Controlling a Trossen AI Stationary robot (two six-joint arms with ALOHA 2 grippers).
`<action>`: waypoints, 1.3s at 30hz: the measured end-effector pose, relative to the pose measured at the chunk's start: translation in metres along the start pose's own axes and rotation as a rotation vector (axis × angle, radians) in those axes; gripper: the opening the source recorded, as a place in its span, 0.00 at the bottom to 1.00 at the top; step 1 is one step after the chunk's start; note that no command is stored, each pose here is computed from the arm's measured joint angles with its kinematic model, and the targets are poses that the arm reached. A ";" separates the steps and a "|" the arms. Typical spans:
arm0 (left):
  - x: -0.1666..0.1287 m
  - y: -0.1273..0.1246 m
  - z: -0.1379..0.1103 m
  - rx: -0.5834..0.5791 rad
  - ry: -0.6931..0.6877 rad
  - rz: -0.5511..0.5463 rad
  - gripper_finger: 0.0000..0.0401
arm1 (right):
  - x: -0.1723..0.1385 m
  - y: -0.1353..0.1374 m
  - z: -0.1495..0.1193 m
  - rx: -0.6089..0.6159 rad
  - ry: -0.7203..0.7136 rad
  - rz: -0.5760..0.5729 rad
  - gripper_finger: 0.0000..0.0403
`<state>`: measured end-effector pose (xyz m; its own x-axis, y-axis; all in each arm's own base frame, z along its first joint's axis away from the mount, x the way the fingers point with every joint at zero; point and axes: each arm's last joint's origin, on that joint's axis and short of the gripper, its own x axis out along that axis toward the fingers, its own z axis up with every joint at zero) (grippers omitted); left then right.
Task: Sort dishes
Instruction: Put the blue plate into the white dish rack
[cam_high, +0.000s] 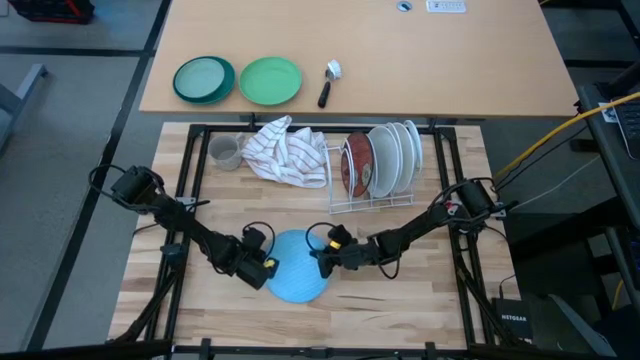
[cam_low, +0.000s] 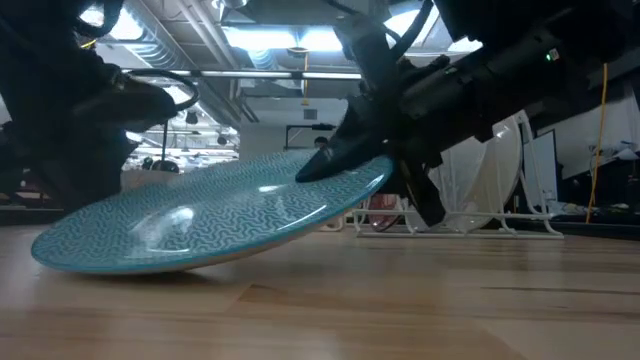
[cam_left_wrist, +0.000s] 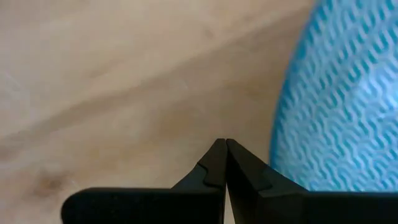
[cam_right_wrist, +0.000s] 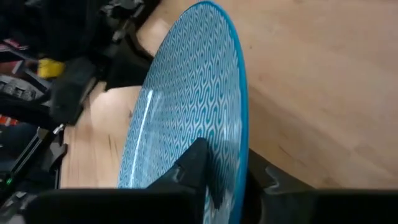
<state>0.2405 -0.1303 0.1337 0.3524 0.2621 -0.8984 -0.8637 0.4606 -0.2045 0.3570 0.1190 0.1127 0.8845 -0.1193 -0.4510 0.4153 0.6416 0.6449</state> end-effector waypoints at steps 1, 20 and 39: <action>-0.001 0.002 -0.001 -0.002 -0.011 0.015 0.00 | 0.000 0.001 0.000 -0.014 -0.005 0.005 0.13; -0.021 0.041 -0.044 -0.042 -0.067 0.201 0.00 | -0.030 0.032 0.045 -0.138 -0.294 0.027 0.08; -0.026 0.011 -0.066 0.010 -0.172 -0.241 0.00 | -0.173 0.068 0.162 -0.372 -0.774 -0.299 0.08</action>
<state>0.1981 -0.1877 0.1294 0.6034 0.2843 -0.7451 -0.7448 0.5347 -0.3991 0.2667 0.0609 0.3343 0.7021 -0.7095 0.0598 0.6739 0.6892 0.2662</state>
